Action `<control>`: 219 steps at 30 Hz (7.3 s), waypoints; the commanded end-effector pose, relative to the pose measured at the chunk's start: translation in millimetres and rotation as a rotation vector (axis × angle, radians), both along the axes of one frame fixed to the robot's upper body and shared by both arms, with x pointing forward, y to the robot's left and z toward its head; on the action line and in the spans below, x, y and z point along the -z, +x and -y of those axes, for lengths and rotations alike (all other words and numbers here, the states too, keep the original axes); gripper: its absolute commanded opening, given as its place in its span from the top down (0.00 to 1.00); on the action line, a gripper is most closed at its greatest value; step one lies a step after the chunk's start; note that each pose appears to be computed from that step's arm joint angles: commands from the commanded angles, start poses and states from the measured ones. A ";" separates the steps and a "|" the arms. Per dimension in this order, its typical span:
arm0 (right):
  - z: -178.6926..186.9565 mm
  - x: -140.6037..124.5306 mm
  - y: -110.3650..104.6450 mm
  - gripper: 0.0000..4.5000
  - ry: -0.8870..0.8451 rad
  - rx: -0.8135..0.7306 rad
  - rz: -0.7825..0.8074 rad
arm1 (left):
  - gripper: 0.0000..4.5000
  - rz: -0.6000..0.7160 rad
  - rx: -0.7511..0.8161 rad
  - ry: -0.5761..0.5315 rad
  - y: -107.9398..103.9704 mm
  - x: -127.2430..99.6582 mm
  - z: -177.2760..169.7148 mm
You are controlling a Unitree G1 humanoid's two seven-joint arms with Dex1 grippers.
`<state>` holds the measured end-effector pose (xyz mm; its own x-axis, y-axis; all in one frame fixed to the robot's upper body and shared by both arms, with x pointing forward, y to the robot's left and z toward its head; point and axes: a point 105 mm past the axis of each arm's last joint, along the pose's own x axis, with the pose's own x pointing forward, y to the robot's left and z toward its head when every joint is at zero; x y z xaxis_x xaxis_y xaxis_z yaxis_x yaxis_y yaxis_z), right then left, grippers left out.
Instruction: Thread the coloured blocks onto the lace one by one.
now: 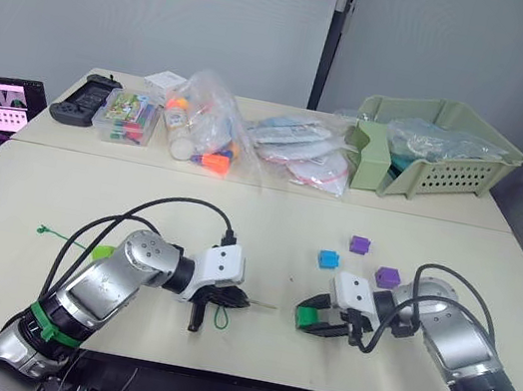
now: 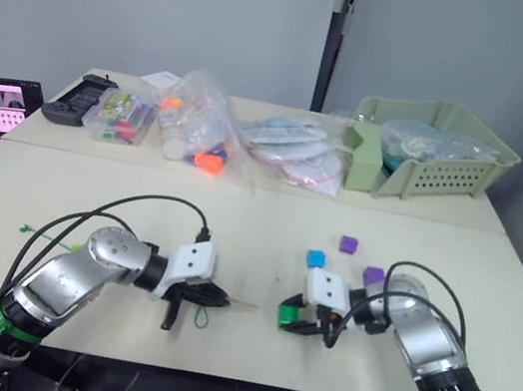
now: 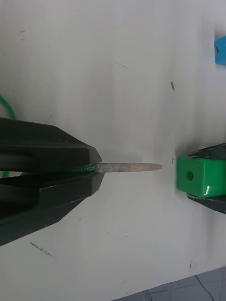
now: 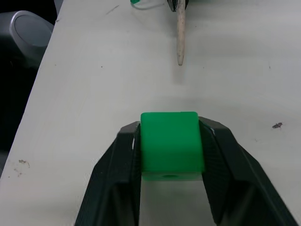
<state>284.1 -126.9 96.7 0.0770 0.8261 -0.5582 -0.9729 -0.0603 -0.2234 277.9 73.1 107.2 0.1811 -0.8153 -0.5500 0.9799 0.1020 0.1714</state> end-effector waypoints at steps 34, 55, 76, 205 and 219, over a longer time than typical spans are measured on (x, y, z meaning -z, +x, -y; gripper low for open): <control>-26.1 -2.8 8.2 0.74 0.028 0.206 0.004 | 1.00 -0.029 0.004 0.006 7.8 -3.0 46.5; -11.9 5.0 0.4 0.74 -0.030 0.239 -0.003 | 1.00 -0.037 0.065 -0.034 4.1 -2.1 49.9; 2.3 15.6 6.7 0.74 -0.130 0.273 0.007 | 1.00 -0.006 0.005 0.007 5.9 -15.3 31.6; 5.6 26.1 -11.1 0.74 -0.059 0.205 -0.059 | 1.00 -0.075 -0.059 -0.217 -2.7 1.7 35.6; 0.6 23.2 -11.7 0.74 -0.053 0.200 -0.060 | 1.00 -0.085 0.033 -0.249 -8.6 2.2 76.6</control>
